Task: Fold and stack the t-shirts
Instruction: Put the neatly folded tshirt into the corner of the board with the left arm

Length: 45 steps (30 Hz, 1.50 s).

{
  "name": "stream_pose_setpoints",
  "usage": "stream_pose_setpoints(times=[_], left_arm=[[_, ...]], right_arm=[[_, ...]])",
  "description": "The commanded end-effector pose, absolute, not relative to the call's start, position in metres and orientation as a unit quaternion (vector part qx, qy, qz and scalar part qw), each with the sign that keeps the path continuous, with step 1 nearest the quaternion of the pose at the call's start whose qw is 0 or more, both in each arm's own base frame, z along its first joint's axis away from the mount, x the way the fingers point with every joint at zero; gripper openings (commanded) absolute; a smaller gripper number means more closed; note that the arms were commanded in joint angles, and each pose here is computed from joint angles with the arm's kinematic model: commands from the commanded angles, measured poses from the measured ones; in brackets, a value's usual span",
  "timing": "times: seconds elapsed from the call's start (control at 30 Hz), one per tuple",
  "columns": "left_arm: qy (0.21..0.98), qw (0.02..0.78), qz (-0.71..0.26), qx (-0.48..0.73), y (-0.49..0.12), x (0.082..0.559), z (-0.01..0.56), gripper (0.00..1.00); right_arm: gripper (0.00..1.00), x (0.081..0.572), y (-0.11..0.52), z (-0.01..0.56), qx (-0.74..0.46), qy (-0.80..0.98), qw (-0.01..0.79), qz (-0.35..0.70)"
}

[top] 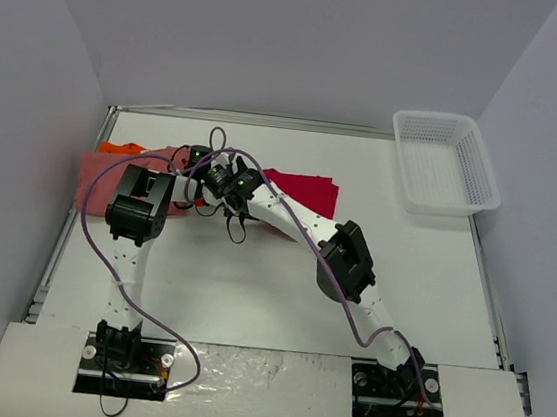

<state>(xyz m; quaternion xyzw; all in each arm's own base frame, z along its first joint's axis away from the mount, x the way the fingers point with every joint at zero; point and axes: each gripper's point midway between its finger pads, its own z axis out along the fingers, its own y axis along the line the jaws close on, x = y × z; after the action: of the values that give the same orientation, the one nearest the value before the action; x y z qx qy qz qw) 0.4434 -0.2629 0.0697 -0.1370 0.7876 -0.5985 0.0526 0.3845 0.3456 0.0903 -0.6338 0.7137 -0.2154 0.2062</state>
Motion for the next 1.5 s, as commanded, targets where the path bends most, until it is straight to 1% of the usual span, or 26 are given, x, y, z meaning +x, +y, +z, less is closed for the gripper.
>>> stream_pose_setpoints(times=[0.0,0.23,0.33,0.37,0.6,0.67,0.7,0.8,0.83,0.9,0.93,1.27,1.33,1.37,1.4,1.43,1.47], left_arm=[[0.794,-0.006,-0.595,-0.127,-0.299,0.417,0.049,0.64],[0.791,-0.012,-0.598,-0.129,-0.302,0.417,0.046,0.6],[0.79,-0.014,-0.599,-0.129,-0.303,0.417,0.045,0.54],[0.789,-0.014,-0.601,-0.127,-0.304,0.417,0.044,0.49],[0.787,-0.017,-0.605,-0.12,-0.307,0.418,0.043,0.47],[0.786,-0.018,-0.606,-0.12,-0.307,0.418,0.043,0.43],[0.787,-0.018,-0.605,-0.119,-0.308,0.418,0.043,0.37],[0.787,-0.018,-0.606,-0.118,-0.308,0.418,0.044,0.3],[0.787,-0.017,-0.606,-0.116,-0.309,0.417,0.044,0.25],[0.788,-0.018,-0.605,-0.116,-0.309,0.417,0.043,0.2],[0.788,-0.018,-0.605,-0.115,-0.309,0.417,0.044,0.15],[0.792,-0.019,-0.601,-0.108,-0.31,0.419,0.045,0.12],[0.791,-0.02,-0.602,-0.106,-0.311,0.419,0.045,0.08],[0.792,-0.019,-0.601,-0.104,-0.311,0.419,0.044,0.03],[0.793,-0.019,-0.6,-0.103,-0.31,0.419,0.044,0.02],[0.795,-0.024,-0.597,-0.104,-0.31,0.418,0.043,0.02],[0.795,-0.021,-0.597,-0.101,-0.31,0.419,0.045,0.02]], right_arm=[[0.0,0.378,0.415,0.13,-0.61,0.708,0.323,-0.151],[0.0,0.375,0.416,0.125,-0.615,0.707,0.316,-0.149],[0.0,0.374,0.418,0.124,-0.617,0.706,0.315,-0.148],[0.0,0.373,0.418,0.123,-0.618,0.706,0.315,-0.147],[0.0,0.368,0.422,0.119,-0.625,0.702,0.31,-0.146],[0.0,0.366,0.424,0.119,-0.627,0.701,0.309,-0.144],[0.0,0.366,0.424,0.119,-0.627,0.701,0.309,-0.144],[0.0,0.364,0.425,0.118,-0.629,0.7,0.307,-0.142],[0.0,0.363,0.425,0.118,-0.63,0.699,0.307,-0.142],[0.0,0.364,0.426,0.117,-0.629,0.7,0.307,-0.141],[0.0,0.363,0.426,0.117,-0.63,0.699,0.306,-0.141],[0.0,0.356,0.432,0.115,-0.637,0.695,0.304,-0.139],[0.0,0.354,0.434,0.114,-0.638,0.694,0.303,-0.139],[0.0,0.354,0.435,0.114,-0.639,0.693,0.304,-0.138],[0.0,0.353,0.435,0.113,-0.64,0.693,0.302,-0.139],[0.01,0.353,0.436,0.113,-0.64,0.692,0.303,-0.139],[0.1,0.353,0.436,0.112,-0.64,0.693,0.303,-0.138]])
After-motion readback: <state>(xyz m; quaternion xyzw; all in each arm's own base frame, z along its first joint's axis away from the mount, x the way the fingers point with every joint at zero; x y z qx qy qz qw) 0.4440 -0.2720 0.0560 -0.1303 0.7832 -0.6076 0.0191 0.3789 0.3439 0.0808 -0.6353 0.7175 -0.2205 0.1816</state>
